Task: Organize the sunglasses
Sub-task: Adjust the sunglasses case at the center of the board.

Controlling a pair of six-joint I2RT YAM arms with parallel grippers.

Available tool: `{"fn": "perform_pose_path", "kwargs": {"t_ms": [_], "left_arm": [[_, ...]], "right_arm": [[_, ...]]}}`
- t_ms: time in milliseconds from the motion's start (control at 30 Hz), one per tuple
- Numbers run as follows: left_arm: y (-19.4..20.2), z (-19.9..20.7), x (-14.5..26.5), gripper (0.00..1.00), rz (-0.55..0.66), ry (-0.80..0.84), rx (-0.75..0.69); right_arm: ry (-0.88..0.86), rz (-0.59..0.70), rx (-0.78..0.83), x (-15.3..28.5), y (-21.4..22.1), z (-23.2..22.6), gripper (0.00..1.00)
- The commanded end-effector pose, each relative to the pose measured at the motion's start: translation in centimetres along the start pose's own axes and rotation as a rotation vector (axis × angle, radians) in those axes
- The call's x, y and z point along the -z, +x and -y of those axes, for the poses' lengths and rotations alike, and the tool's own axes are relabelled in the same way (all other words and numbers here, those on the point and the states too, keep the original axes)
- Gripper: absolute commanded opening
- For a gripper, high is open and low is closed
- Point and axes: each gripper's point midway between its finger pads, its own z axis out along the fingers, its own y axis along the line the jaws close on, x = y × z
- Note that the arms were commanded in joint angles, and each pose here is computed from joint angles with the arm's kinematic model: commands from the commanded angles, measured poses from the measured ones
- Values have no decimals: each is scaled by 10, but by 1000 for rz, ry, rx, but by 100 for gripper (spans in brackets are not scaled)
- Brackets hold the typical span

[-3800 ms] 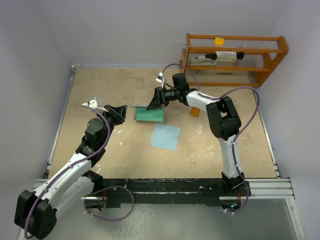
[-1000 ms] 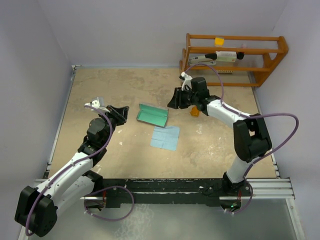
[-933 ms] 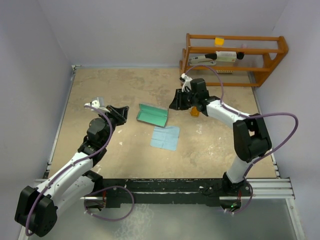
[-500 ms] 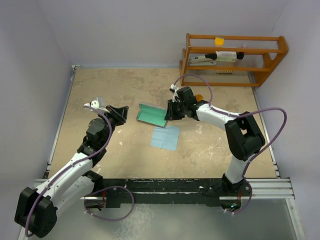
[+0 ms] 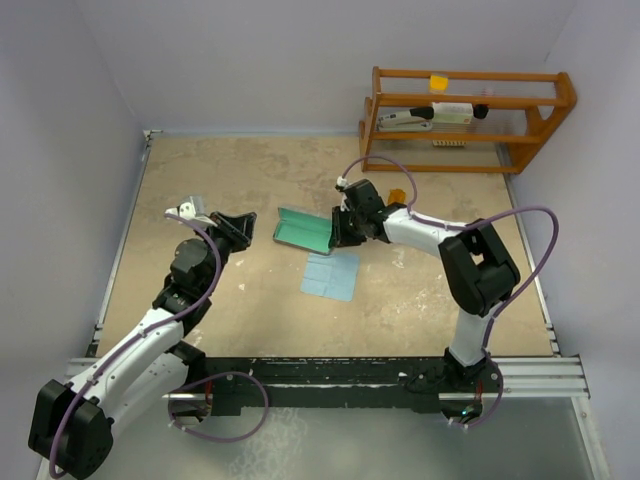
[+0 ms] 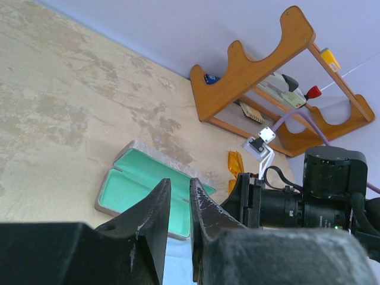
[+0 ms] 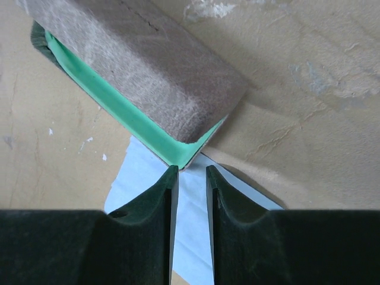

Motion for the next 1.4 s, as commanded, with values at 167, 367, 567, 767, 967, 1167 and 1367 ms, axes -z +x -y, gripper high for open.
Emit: {"fn": "perform_pose_path", "kwargs": {"t_ms": [167, 367, 567, 767, 967, 1167, 1367], "left_arm": [[-4, 4, 2, 17, 17, 23, 11], [-4, 4, 2, 17, 18, 24, 8], [-3, 3, 2, 17, 17, 22, 9], [-3, 2, 2, 17, 17, 22, 7], [-2, 2, 1, 17, 15, 21, 7], [0, 2, -1, 17, 11, 20, 8], [0, 2, -1, 17, 11, 22, 8]], "right_arm": [[8, 43, -5, -5, -22, -7, 28], [20, 25, 3, -12, -20, -3, 28], [27, 19, 10, -17, -20, -1, 27], [40, -1, 15, -23, -18, 2, 18], [35, -15, 17, -25, -17, 1, 6], [34, -11, 30, -22, -25, -3, 0], [27, -7, 20, -23, -28, -6, 0]]}}
